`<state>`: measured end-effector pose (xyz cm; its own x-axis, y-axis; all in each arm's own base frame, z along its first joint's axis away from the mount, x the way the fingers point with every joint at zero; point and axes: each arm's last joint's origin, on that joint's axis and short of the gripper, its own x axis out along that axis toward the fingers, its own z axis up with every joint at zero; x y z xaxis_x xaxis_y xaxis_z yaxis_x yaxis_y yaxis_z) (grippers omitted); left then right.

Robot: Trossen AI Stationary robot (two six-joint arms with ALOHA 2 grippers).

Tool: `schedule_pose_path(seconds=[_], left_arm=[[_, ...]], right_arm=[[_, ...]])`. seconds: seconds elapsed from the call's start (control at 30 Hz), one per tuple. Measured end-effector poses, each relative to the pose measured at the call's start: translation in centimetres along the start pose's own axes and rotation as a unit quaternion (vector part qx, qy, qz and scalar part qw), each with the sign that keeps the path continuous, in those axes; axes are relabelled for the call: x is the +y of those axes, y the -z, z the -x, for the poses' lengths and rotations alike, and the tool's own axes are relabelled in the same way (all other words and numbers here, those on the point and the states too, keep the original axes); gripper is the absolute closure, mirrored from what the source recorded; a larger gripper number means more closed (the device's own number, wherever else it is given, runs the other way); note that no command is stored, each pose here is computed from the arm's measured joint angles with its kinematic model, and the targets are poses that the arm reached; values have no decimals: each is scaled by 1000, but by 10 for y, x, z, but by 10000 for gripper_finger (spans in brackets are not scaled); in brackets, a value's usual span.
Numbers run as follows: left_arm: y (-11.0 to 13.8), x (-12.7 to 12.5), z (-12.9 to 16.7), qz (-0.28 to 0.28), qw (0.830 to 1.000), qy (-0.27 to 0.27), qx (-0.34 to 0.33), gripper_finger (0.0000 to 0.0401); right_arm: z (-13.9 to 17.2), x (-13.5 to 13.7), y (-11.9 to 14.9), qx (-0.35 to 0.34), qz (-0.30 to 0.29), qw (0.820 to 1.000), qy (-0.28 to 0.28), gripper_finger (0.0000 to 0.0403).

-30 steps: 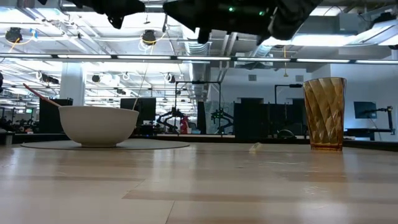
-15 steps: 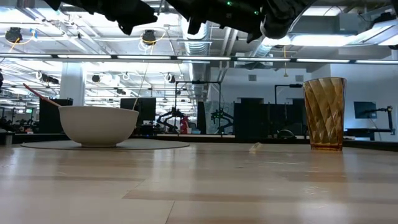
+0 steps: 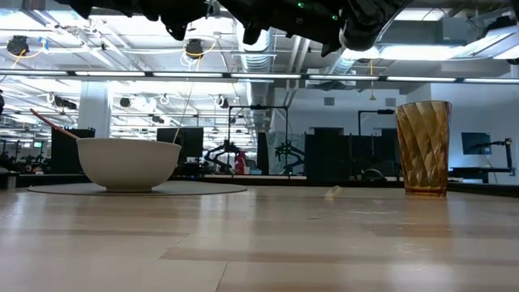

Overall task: Pick & Place Utensil
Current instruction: Put the green spoon into the gray bowl on the gray mat

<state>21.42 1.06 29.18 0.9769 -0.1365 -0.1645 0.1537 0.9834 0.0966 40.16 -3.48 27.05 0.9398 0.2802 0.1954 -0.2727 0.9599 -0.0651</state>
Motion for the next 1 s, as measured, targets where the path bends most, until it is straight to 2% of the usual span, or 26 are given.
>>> schedule_pose_path(seconds=[0.17, 0.3, 0.5, 0.67, 1.0], left_arm=[[1, 2, -9, -3, 1000, -2, -13, 269], [9, 3, -20, 2, 1000, 4, 10, 279], [14, 2, -26, -6, 999, 45, 14, 323], [12, 1, -25, -6, 999, 52, 9, 360], [10, 1, -22, -6, 999, 43, 3, 355]], right_arm=[[0, 0, 0, 0, 0, 1000, -4, 372], [0, 1, 0, 0, 0, 1000, -13, 374], [0, 1, 0, 1, -2, 1000, -18, 367], [0, 3, 0, 0, 0, 999, -51, 373], [2, -2, -1, 2, -8, 999, -46, 400]])
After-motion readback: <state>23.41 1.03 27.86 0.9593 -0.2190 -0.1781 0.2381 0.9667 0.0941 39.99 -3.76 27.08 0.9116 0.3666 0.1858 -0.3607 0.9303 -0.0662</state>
